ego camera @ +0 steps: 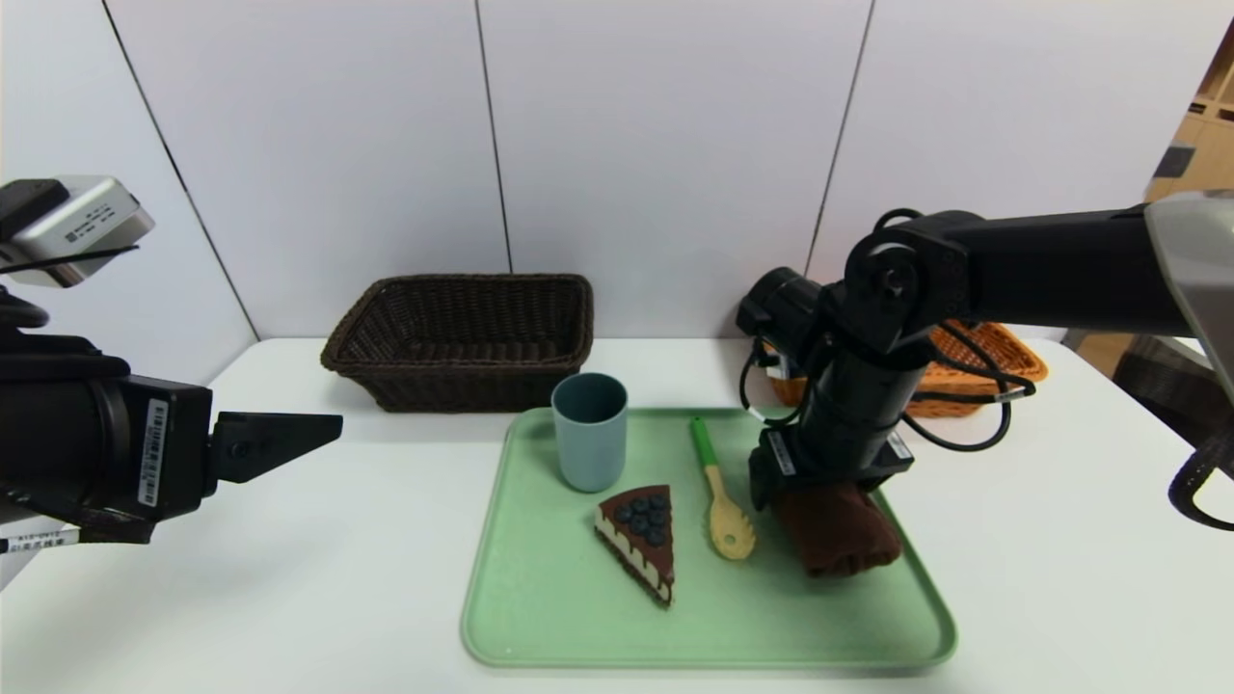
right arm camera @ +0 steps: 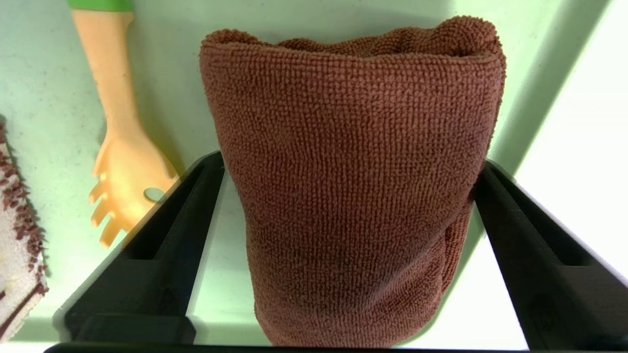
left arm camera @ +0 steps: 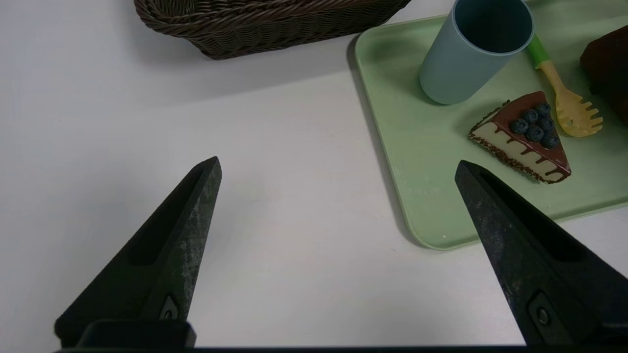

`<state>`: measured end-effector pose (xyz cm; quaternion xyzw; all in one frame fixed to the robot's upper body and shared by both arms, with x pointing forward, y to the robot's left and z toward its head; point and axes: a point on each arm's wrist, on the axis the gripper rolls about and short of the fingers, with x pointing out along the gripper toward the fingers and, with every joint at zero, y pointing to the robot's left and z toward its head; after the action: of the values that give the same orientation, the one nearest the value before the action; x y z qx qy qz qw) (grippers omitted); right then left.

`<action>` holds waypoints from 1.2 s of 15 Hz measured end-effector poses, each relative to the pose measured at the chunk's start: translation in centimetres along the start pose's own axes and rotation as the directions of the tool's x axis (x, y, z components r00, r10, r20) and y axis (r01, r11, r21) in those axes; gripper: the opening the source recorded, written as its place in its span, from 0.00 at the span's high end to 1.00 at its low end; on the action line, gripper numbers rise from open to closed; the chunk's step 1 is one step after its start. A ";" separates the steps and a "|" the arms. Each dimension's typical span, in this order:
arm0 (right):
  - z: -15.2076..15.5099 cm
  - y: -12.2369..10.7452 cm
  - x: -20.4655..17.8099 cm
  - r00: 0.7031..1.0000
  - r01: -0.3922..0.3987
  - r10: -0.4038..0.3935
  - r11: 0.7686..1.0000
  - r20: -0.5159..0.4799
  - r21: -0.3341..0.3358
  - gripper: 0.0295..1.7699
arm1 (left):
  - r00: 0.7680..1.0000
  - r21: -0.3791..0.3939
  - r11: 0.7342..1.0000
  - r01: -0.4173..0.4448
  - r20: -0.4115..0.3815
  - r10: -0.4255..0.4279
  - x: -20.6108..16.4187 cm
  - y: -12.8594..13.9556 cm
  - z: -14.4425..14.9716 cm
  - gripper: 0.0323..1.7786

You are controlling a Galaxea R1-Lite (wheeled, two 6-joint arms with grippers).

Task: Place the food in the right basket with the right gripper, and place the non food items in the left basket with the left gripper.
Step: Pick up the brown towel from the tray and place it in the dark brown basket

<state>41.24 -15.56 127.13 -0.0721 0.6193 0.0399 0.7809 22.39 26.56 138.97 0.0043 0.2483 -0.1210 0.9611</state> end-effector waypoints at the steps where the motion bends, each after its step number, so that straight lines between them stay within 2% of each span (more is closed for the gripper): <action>1: 0.1 0.0 0.1 1.000 0.001 -0.001 1.000 0.000 0.001 0.23 | 1.000 0.000 1.000 0.000 0.000 0.000 0.0 0.0 0.0 0.05; 3: 0.4 0.2 0.4 1.000 -0.009 0.009 1.000 0.021 0.005 0.39 | 1.000 -0.001 1.000 -0.001 0.000 0.001 0.0 0.0 0.0 0.05; 6: 0.4 0.2 0.7 1.000 -0.008 0.008 1.000 0.015 0.006 0.56 | 1.000 -0.001 1.000 0.000 0.001 0.000 0.0 0.0 0.0 0.05; 8: 0.4 0.3 0.5 1.000 -0.010 0.010 1.000 0.019 0.003 0.73 | 1.000 -0.001 1.000 -0.001 0.001 0.001 0.0 0.0 0.0 0.05; 11: 0.3 0.5 -1.0 0.998 -0.031 0.031 1.000 0.060 -0.004 0.73 | 1.000 0.000 1.000 -0.001 -0.002 0.001 0.0 0.0 0.0 0.05; 15: -0.5 0.7 -5.8 0.976 -0.102 0.105 0.995 0.189 -0.023 0.73 | 1.000 -0.001 1.000 -0.002 -0.006 0.002 0.0 0.0 -0.2 0.05; 17: -1.0 1.2 -9.5 0.937 -0.161 0.170 0.985 0.304 -0.054 0.73 | 1.000 -0.001 1.000 -0.004 -0.010 0.004 0.0 0.1 -0.3 0.05; 18: -1.1 1.6 -11.2 0.906 -0.191 0.204 0.979 0.371 -0.072 0.73 | 1.000 -0.002 1.000 -0.006 -0.009 0.006 0.0 0.1 -0.3 0.05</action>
<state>37.34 -13.90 137.65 -0.0132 0.4611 0.1423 0.8758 22.26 26.65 138.68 0.0046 0.2530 -0.1180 0.9602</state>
